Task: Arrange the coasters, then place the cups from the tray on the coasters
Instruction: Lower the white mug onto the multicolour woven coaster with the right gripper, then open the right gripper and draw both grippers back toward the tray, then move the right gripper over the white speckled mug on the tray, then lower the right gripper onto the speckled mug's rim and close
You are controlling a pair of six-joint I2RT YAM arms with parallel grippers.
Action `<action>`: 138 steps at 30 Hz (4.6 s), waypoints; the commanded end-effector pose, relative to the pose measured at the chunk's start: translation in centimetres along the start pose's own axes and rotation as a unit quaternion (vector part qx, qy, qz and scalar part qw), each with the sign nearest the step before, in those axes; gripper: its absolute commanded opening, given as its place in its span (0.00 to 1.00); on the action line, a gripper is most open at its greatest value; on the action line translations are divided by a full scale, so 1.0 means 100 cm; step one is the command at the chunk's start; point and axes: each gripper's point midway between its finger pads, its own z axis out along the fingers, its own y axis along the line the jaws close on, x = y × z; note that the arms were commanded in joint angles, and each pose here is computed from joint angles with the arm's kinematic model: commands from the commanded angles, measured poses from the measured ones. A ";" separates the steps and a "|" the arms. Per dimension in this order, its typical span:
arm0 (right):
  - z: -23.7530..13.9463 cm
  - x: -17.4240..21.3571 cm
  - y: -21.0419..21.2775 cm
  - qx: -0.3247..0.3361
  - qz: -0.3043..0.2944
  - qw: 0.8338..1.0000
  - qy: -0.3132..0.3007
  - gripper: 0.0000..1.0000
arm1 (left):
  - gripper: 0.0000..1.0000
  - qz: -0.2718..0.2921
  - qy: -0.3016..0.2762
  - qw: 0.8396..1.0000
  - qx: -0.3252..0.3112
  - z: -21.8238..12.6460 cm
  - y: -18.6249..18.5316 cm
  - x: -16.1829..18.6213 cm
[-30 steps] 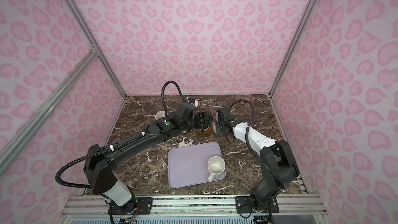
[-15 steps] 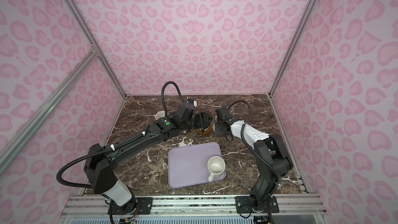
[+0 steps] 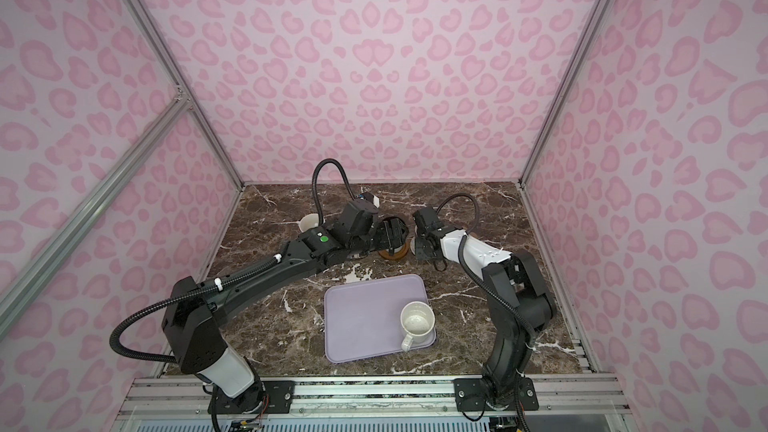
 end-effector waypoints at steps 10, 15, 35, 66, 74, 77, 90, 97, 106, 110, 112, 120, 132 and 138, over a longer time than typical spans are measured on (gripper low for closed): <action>0.002 0.001 -0.013 0.038 0.002 0.999 0.001 0.00 | 0.97 -0.003 -0.015 1.000 -0.001 -0.005 0.001 -0.005; -0.005 -0.001 -0.014 0.035 0.006 0.999 -0.004 0.00 | 0.97 -0.003 -0.013 1.000 0.000 -0.004 0.001 -0.004; -0.007 0.004 -0.014 0.038 0.004 0.999 0.016 0.39 | 0.97 -0.002 -0.025 1.000 -0.007 -0.012 0.004 -0.008; -0.133 0.062 -0.005 -0.020 -0.039 0.998 -0.045 0.99 | 0.99 0.040 0.017 0.999 0.012 -0.073 0.057 0.061; -0.163 0.130 0.004 -0.056 -0.032 0.998 -0.017 0.99 | 0.99 0.026 0.044 0.999 0.017 -0.086 0.077 0.096; -0.170 0.151 0.010 -0.061 -0.036 0.997 -0.010 0.99 | 0.99 0.025 0.054 0.998 0.015 -0.086 0.081 0.108; -0.162 0.220 0.030 -0.062 -0.055 0.997 0.011 0.99 | 0.97 -0.009 0.037 0.999 0.000 -0.087 0.089 0.125; -0.145 0.231 0.048 -0.089 -0.051 0.995 0.018 0.97 | 0.97 -0.028 0.018 0.999 -0.006 -0.094 0.094 0.120; -0.135 0.236 0.048 -0.070 -0.081 0.994 0.020 0.81 | 0.97 -0.037 0.011 0.999 -0.004 -0.095 0.096 0.120; -0.131 0.237 0.048 -0.056 -0.095 0.994 0.024 0.69 | 0.97 -0.039 0.013 0.999 -0.003 -0.093 0.096 0.122; -0.130 0.238 0.049 -0.053 -0.099 0.993 0.025 0.62 | 0.97 -0.042 0.011 0.999 0.001 -0.094 0.095 0.122; -0.125 0.239 0.049 -0.037 -0.116 0.992 0.028 0.44 | 0.97 -0.040 0.005 0.999 0.005 -0.095 0.091 0.118; -0.123 0.235 0.051 -0.012 -0.140 0.990 0.027 0.18 | 0.97 -0.040 0.007 0.999 0.005 -0.093 0.092 0.119; -0.122 0.233 0.052 -0.010 -0.141 0.990 0.021 0.05 | 0.98 -0.039 0.007 0.999 0.004 -0.093 0.093 0.120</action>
